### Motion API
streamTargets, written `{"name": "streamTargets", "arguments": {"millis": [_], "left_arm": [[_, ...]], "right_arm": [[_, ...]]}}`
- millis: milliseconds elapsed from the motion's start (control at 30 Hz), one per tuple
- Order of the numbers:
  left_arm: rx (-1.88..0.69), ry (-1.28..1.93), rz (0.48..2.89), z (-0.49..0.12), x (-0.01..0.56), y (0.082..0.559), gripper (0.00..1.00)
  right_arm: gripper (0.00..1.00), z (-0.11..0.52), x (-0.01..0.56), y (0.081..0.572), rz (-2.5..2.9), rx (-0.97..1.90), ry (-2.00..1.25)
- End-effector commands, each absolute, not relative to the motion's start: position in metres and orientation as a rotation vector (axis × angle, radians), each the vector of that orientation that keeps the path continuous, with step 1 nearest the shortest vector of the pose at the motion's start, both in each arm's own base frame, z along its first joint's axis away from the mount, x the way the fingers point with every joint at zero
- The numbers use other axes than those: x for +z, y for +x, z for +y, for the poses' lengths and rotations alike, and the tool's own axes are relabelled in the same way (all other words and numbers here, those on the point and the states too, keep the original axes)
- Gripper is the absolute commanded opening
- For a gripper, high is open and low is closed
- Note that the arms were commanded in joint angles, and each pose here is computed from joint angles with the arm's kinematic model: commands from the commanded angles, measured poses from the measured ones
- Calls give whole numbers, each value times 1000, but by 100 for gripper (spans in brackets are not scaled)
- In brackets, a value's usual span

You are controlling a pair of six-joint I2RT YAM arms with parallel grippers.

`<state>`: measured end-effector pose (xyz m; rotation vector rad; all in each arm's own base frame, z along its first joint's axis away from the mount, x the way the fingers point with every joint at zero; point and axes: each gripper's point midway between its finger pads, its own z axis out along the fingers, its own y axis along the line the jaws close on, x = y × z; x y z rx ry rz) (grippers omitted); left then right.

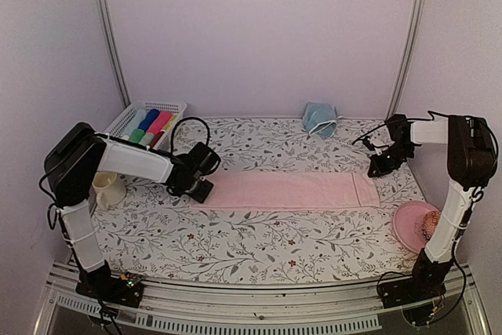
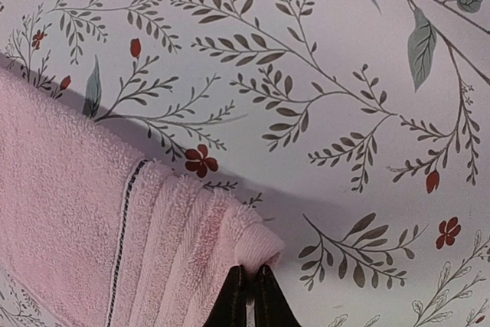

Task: Roll the towels
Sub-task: Smooth out the towel at the center of the board.

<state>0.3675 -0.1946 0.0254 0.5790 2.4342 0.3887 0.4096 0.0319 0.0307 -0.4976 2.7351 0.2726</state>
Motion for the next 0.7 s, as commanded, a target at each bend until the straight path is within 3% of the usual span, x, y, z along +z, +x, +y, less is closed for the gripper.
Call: {"name": "streamTargets", "arguments": {"millis": [0, 400, 533, 667], "left_arm": [[487, 619, 2475, -186, 12, 357, 67], [534, 647, 2514, -178, 3, 343, 70], [488, 629, 2503, -183, 13, 344, 81], [421, 599, 2462, -194, 36, 353, 88]], "right_arm": [[3, 21, 37, 429, 2699, 185, -462], [3, 5, 33, 437, 2692, 53, -447], [32, 11, 44, 439, 2664, 63, -465], [45, 23, 82, 445, 2571, 61, -503]]}}
